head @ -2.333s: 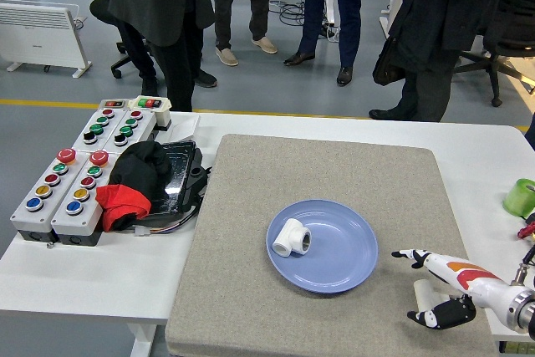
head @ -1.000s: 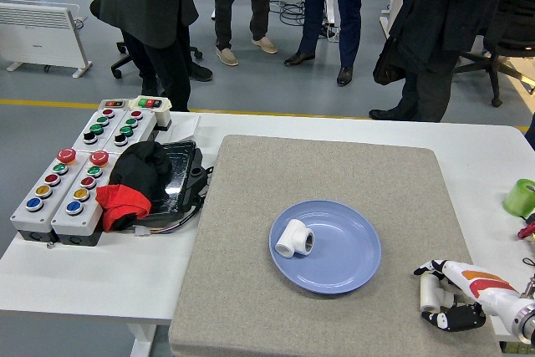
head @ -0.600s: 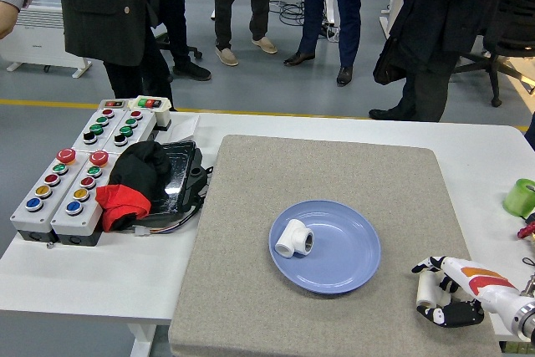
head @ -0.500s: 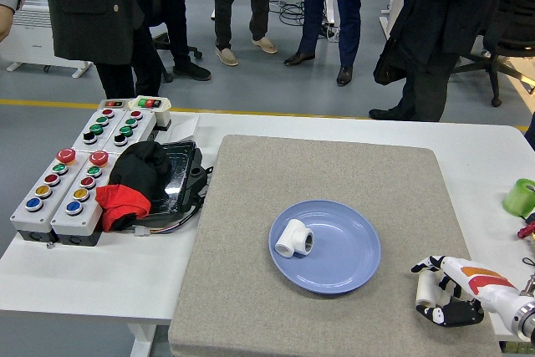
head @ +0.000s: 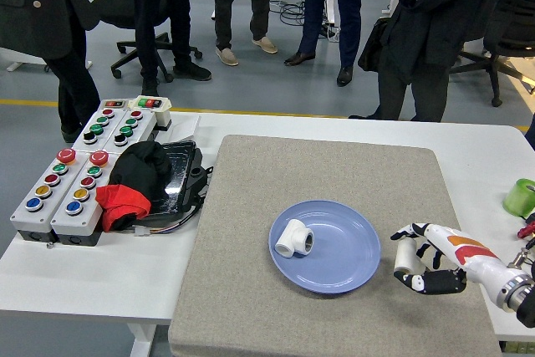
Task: Pick pipe place plate twice
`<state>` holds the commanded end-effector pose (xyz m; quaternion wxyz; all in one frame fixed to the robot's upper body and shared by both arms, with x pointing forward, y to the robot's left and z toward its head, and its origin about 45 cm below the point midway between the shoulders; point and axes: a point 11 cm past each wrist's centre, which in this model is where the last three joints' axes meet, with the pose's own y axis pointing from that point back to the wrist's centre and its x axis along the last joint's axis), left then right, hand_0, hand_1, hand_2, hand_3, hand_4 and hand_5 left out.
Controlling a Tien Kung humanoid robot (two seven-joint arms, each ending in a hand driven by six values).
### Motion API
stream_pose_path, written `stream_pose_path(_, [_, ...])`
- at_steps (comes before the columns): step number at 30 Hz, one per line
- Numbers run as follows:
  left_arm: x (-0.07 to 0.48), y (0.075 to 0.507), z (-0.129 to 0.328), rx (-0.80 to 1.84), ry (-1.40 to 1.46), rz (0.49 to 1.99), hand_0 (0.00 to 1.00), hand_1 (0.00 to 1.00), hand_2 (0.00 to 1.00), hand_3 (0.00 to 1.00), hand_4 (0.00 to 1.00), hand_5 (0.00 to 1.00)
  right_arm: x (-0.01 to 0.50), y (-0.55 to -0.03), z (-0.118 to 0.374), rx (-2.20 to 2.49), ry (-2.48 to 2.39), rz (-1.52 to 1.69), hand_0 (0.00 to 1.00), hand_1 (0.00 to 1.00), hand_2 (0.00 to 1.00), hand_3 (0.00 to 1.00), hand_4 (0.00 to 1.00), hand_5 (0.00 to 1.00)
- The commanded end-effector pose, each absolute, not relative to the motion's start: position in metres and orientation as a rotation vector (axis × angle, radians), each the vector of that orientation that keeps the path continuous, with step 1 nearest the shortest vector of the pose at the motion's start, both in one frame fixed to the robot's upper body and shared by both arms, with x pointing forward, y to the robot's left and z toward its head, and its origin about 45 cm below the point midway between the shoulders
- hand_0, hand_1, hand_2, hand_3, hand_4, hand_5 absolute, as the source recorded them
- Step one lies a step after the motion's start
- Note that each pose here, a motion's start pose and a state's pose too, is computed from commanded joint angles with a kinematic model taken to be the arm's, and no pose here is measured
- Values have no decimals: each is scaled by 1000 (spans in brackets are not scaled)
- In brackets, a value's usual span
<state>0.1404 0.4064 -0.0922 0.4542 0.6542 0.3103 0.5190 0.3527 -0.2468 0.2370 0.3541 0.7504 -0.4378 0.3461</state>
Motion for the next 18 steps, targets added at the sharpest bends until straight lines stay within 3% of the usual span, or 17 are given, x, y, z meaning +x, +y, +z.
stream_pose_path(18, [140, 406, -92, 1612, 775, 1281, 722, 747, 699, 647, 406, 998, 375, -163, 223, 2074, -1036, 956, 352, 480, 597, 732, 661, 316])
